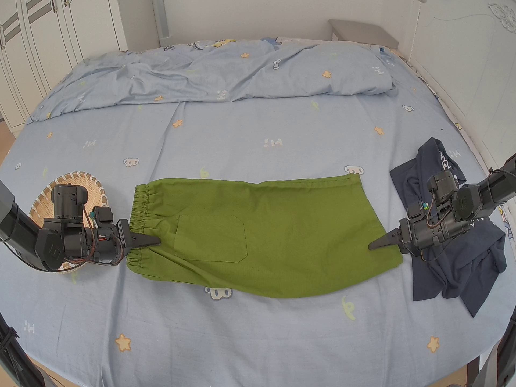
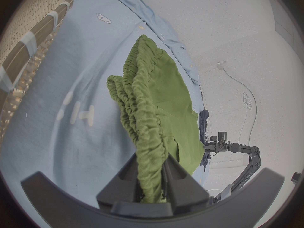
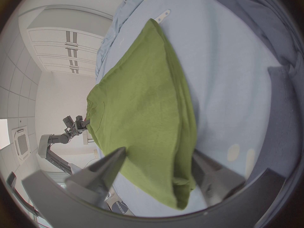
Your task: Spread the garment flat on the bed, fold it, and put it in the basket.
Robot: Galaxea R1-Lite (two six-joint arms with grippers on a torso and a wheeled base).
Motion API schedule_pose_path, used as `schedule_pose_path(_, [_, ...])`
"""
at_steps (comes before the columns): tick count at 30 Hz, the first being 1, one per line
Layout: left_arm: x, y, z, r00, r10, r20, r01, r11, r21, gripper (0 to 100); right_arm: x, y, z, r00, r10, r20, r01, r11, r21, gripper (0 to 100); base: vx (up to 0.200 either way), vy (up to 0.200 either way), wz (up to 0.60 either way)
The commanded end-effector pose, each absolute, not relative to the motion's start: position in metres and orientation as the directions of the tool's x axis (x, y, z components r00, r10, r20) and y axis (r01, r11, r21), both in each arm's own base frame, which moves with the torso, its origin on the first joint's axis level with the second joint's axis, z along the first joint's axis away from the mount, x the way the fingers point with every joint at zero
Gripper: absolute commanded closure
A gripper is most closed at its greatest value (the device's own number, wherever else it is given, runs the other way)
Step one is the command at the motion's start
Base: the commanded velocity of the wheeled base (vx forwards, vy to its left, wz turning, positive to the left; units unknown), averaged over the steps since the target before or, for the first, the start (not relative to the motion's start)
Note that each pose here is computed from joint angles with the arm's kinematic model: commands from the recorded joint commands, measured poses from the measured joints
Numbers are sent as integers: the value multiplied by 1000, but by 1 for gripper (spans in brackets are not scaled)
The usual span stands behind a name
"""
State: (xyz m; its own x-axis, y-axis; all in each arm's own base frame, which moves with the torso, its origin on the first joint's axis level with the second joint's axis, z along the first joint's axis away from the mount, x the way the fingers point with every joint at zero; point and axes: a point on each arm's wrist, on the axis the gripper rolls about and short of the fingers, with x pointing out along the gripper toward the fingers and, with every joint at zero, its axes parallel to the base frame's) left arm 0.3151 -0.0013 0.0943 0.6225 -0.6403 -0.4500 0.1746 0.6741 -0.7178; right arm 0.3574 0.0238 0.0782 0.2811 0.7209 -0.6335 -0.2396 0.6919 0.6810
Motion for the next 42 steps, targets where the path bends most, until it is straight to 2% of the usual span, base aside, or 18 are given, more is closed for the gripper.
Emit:
schedule_pose_path(1, [316,0,94,624,-639,-450,172,674,-718,100,360,16,79,302,717,-628,-233,695,680,100,0,0,0])
schedule_pose_path(13, [316,1,96,627,-636,-449,170,675,-718,100,357,8,90,332,711,-620,-240,699,673,100,0,0,0])
schedule_pose_path(21, [309,0,104,631,-638,-441,177,673,-718,100,326,11,138,377,711,-594,-298,700,649,100,0,0,0])
schedule_pose_path(25, [302,-2,104,597,-641,-482,132,672,-729,100,312,12,151,372,711,-596,-298,700,649,100,0,0,0])
schedule_pose_path(30, [283,-1,104,556,-642,-529,79,674,-735,100,288,13,145,336,712,-617,-276,701,658,100,0,0,0])
schedule_pose_path(34, [250,-1,99,528,-640,-558,69,687,-723,100,248,18,127,284,714,-640,-249,699,670,100,0,0,0])
schedule_pose_path(42, [199,4,73,468,-626,-624,18,713,-701,100,191,28,92,251,725,-641,-283,688,668,100,0,0,0])
